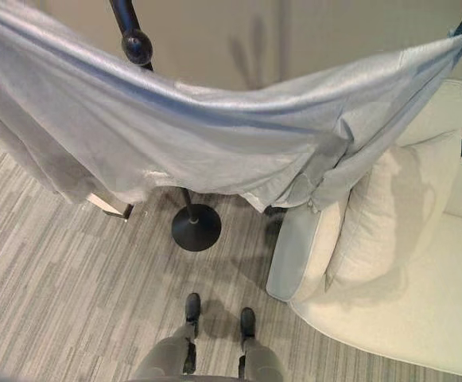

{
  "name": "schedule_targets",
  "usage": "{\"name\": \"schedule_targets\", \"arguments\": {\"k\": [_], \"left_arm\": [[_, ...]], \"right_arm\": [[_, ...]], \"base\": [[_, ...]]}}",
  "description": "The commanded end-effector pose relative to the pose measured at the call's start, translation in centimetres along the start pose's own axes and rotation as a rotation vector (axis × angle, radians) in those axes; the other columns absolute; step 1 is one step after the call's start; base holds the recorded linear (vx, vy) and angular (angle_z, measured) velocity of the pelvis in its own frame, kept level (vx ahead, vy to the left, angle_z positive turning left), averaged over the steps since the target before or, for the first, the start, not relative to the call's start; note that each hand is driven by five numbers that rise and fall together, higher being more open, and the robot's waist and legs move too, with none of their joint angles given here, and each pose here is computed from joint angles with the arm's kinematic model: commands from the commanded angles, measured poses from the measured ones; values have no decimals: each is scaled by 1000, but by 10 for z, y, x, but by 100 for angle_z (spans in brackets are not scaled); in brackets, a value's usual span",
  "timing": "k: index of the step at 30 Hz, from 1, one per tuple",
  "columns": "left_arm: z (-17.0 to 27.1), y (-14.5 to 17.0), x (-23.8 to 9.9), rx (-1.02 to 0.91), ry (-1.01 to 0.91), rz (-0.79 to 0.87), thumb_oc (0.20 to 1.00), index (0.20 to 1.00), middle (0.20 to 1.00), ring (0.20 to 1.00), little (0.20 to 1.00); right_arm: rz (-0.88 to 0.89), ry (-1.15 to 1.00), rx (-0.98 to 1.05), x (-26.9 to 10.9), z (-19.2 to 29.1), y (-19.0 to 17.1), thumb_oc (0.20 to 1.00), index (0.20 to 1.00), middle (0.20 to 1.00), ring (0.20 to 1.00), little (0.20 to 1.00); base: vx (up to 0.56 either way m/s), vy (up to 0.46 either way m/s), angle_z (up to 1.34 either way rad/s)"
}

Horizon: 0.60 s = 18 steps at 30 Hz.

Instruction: Hang the clothes on the sofa on the clothes rack.

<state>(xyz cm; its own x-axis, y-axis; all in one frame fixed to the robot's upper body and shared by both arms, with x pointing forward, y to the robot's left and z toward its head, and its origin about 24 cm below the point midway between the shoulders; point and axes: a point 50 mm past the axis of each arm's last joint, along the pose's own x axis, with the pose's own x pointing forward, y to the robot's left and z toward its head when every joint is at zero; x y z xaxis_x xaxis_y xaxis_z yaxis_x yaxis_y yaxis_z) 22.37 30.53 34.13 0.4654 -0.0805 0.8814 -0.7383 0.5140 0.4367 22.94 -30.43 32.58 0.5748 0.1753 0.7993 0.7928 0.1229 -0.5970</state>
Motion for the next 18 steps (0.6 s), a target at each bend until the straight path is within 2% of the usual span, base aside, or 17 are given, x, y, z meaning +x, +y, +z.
{"name": "schedule_targets", "arguments": {"k": [1, 9, 14, 18], "left_arm": [[10, 18, -6, -272, -55, 154, 200, 200, 200, 200, 200], [19, 27, -17, -480, -102, 276, 200, 200, 200, 200, 200], [45, 29, -4, -561, -251, 314, 200, 200, 200, 200, 200], [57, 27, 13, -576, -324, 300, 200, 200, 200, 200, 200]], "right_arm": [[-175, -26, -83, 4, -1, -21, 200, 200, 200, 200, 200], [-388, -56, -137, 7, 11, -42, 200, 200, 200, 200, 200], [-550, -84, -168, 24, 19, -66, 200, 200, 200, 200, 200], [-597, -130, -176, 42, 26, -79, 200, 200, 200, 200, 200]], "base": [[76, -14, 6], [31, -2, 7], [29, 3, 2], [43, 0, 3]]}}
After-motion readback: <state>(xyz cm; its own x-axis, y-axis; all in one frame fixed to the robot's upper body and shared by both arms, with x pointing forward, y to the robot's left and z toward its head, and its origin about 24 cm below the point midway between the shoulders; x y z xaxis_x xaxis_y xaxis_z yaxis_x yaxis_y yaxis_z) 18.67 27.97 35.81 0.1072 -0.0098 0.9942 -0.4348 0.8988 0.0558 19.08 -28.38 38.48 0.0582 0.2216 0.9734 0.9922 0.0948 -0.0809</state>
